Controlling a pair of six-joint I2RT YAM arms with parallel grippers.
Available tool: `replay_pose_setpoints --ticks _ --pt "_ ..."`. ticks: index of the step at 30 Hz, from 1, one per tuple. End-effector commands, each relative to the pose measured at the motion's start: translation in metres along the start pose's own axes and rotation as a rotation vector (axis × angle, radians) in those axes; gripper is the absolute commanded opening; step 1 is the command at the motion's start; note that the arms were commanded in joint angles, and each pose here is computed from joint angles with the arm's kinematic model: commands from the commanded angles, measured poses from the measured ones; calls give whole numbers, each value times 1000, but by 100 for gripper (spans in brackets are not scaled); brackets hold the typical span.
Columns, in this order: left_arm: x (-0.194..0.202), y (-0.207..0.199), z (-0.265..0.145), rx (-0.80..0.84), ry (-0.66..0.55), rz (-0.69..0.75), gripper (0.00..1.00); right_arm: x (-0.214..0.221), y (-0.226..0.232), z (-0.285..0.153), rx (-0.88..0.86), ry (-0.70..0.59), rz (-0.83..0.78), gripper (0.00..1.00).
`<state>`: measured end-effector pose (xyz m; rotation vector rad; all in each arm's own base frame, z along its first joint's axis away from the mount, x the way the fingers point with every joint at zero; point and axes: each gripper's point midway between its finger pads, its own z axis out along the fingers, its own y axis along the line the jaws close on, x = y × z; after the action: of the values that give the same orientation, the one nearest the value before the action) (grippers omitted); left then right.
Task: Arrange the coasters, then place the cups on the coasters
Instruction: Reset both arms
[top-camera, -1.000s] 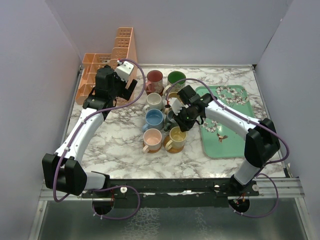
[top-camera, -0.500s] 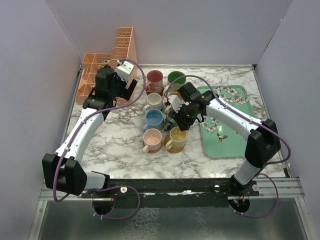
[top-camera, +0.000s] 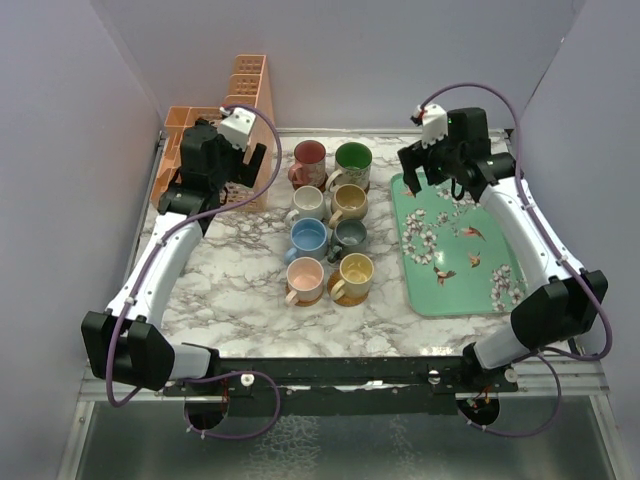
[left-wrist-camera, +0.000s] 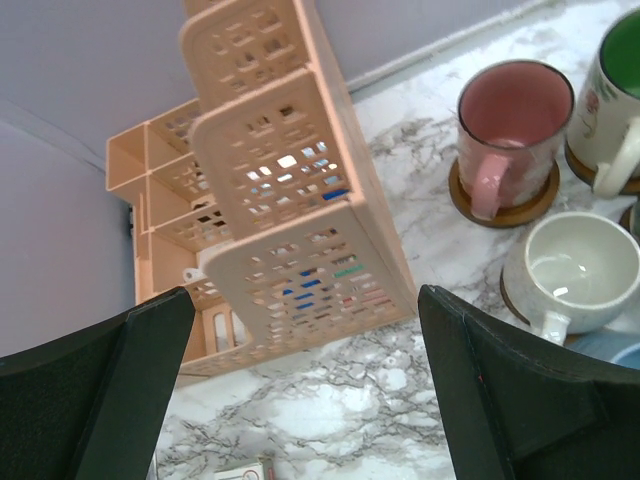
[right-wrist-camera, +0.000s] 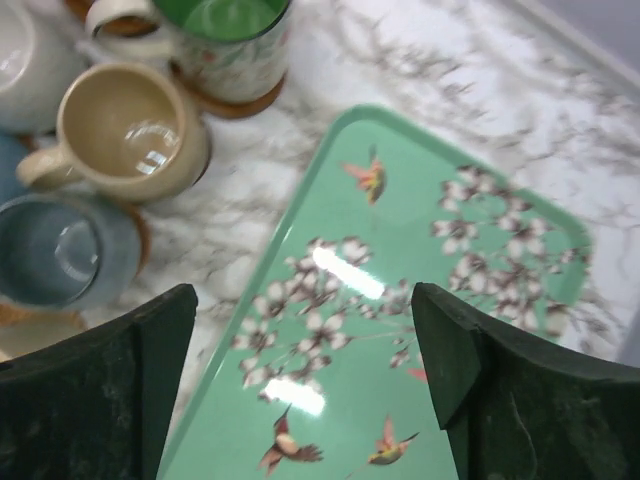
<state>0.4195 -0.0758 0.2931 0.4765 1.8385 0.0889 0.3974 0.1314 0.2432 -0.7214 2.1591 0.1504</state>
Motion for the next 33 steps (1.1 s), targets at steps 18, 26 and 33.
replay_pose_setpoints --ticks 18,26,33 --pt "-48 67 -15 -189 -182 -135 99 -64 -73 -38 392 -479 44 100" --pt "-31 40 -15 -64 -185 -117 99 -63 -61 -87 403 -573 -8 100" --pt "-39 34 -28 -33 -215 -122 99 -58 -65 -103 424 -584 -1 100"
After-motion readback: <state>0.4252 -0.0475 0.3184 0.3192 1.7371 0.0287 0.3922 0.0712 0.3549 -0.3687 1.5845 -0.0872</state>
